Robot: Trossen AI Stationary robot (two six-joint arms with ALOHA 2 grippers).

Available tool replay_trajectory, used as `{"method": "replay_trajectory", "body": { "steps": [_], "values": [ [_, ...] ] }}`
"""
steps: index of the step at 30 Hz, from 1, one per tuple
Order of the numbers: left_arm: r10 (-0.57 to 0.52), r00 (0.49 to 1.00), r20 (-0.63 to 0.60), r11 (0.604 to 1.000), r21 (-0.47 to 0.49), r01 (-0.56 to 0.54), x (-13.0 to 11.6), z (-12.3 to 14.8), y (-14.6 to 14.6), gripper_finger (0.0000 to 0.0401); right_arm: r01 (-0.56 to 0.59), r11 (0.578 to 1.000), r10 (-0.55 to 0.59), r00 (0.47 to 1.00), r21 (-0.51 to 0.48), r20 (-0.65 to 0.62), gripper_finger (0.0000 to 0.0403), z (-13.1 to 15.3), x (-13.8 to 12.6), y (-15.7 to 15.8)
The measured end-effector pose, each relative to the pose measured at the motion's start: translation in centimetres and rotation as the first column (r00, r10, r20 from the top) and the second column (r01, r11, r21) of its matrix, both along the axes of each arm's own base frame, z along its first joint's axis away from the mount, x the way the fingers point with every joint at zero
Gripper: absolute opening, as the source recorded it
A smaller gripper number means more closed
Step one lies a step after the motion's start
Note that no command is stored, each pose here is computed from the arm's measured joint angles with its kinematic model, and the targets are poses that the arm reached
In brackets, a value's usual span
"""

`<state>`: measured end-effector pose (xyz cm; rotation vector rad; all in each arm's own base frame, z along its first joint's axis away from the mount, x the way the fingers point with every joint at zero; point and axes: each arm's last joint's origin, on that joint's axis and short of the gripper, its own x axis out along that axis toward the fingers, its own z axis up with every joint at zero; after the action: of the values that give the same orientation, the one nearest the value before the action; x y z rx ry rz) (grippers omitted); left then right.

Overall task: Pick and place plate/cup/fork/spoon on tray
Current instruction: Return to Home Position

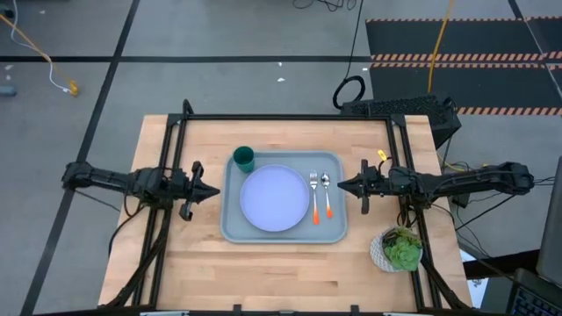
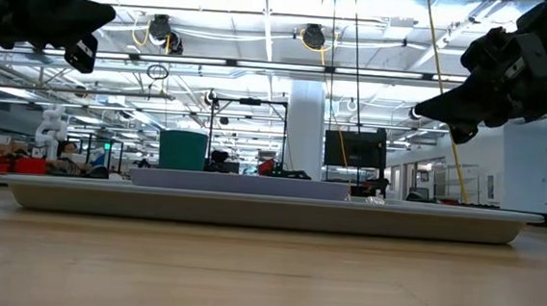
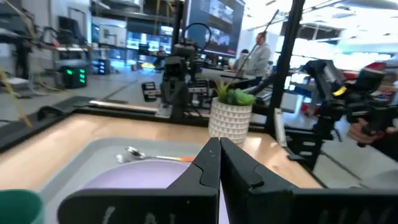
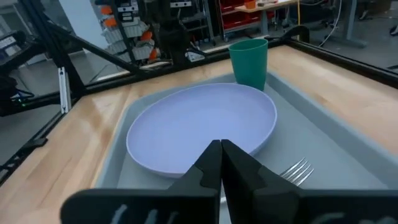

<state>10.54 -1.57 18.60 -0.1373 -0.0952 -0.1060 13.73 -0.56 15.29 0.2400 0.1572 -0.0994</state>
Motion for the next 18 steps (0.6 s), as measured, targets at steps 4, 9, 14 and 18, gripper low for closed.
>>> {"method": "replay_trajectory", "body": {
  "steps": [4, 9, 14, 18],
  "values": [
    [0.045, 0.999, 0.002, 0.998, 0.038, -0.045, -0.1, 0.0, -0.2, 0.0000, -0.039, 0.999, 0.039, 0.999, -0.027, -0.007, 0.0000, 0.0, 0.0, 0.1],
    [0.061, 0.998, -0.005, 0.997, 0.049, -0.061, 0.0, -0.6, -0.1, 0.0000, -0.103, 0.994, 0.103, 0.995, -0.046, 0.001, 0.0000, 0.1, -0.1, 0.3],
    [0.089, 0.996, -0.024, 0.995, 0.038, -0.088, -0.3, -1.1, 0.2, 0.0000, -0.121, 0.991, 0.122, 0.993, -0.061, 0.011, 0.0000, 0.2, -0.2, 0.3],
    [0.083, 0.996, -0.014, 0.996, 0.021, -0.083, -0.7, -1.1, 0.3, 0.0000, -0.173, 0.982, 0.178, 0.982, -0.074, 0.062, 0.0000, 0.6, -0.1, 0.5]
  ]
}}
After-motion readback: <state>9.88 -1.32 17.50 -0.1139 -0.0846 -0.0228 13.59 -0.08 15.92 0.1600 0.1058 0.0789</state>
